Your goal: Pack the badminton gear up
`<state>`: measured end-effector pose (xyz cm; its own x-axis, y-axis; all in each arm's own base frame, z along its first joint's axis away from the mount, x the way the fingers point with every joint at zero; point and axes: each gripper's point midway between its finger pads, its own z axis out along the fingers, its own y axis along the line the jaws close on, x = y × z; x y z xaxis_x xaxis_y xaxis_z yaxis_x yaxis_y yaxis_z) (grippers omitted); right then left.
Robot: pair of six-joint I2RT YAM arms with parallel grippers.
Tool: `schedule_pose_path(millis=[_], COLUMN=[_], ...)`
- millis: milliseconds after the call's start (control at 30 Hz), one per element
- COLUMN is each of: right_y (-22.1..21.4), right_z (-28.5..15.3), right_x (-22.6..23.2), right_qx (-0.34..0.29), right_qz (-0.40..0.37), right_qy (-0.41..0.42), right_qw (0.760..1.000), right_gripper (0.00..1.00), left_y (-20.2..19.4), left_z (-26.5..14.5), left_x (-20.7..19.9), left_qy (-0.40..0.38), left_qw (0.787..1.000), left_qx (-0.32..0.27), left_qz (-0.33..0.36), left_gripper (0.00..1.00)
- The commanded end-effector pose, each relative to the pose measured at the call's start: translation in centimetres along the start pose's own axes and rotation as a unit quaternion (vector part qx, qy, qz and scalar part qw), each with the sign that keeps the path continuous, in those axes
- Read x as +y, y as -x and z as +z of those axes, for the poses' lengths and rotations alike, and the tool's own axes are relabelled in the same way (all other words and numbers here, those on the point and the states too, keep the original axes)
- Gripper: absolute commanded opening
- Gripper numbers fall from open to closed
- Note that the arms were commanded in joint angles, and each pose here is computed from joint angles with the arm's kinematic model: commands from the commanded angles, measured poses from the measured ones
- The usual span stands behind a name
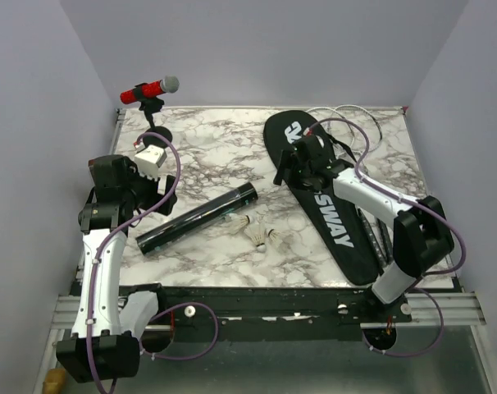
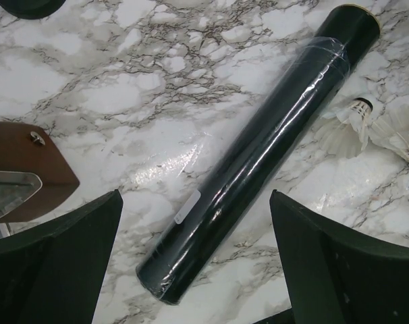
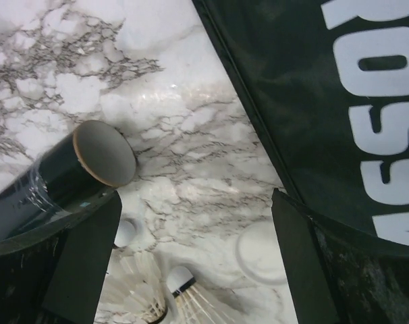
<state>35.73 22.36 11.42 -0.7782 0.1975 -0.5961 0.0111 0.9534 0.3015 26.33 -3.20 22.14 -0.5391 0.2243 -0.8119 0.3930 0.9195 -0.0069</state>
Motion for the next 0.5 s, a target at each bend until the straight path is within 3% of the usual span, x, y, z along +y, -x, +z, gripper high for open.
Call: schedule_pose_path(millis=[0,467], right_y=[2.1,1.2], right_z=[1.3,6.9], right_x=[3.4,10.7], right_qx=[-0.013,0.059], right_qz=[-0.004,-0.038], right_qy=[0.048,0.199], right_qw=[0.999,0.977], right_gripper=[1.0,0.95], left_y=[-0.4,-3.0], left_z=[0.5,1.5], left_x=[-0.2,-0.6], left_qy=[-0.006,-0.041], left_qw=[1.0,0.998], left_qx=[0.002,0.038], left_qz=[-0.008,0.043], left_gripper=[0.99,0.99])
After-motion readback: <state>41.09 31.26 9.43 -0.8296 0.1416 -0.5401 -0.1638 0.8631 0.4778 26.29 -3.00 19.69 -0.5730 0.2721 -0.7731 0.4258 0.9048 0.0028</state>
